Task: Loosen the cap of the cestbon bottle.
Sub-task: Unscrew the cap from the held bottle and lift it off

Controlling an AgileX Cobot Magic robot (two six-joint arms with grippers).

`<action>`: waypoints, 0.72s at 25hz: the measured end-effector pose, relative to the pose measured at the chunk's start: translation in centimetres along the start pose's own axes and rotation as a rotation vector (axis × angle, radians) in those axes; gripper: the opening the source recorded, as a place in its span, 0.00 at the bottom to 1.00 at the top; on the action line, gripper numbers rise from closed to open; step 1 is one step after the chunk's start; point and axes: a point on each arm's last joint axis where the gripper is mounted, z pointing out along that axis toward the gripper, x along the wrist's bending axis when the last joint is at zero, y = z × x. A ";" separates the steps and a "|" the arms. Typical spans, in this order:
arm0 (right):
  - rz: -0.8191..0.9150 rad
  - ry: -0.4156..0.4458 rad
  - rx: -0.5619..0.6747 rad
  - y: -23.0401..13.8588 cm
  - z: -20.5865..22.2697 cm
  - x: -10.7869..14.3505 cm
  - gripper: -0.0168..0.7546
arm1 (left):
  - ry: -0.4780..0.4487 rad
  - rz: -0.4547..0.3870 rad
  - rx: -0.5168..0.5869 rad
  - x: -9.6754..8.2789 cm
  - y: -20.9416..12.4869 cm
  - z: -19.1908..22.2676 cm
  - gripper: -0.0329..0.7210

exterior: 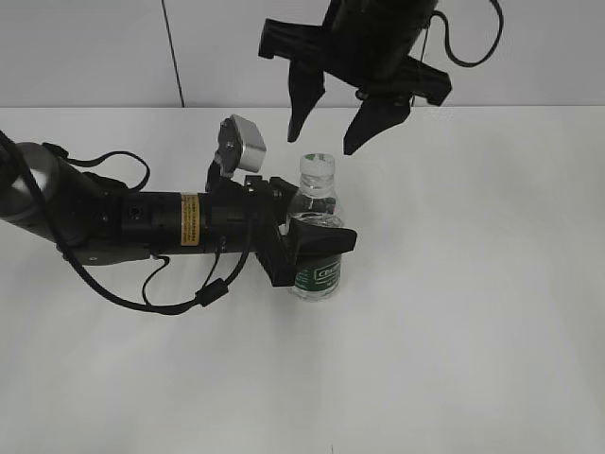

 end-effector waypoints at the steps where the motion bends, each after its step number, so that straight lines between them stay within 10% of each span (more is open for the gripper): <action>1: 0.001 -0.001 0.002 0.0 0.2 0.0 0.59 | 0.000 0.000 0.000 0.0 0.0 0.0 0.62; 18: 0.010 -0.025 0.043 0.2 2.0 -0.4 0.59 | 0.000 0.000 0.000 0.0 0.0 0.0 0.62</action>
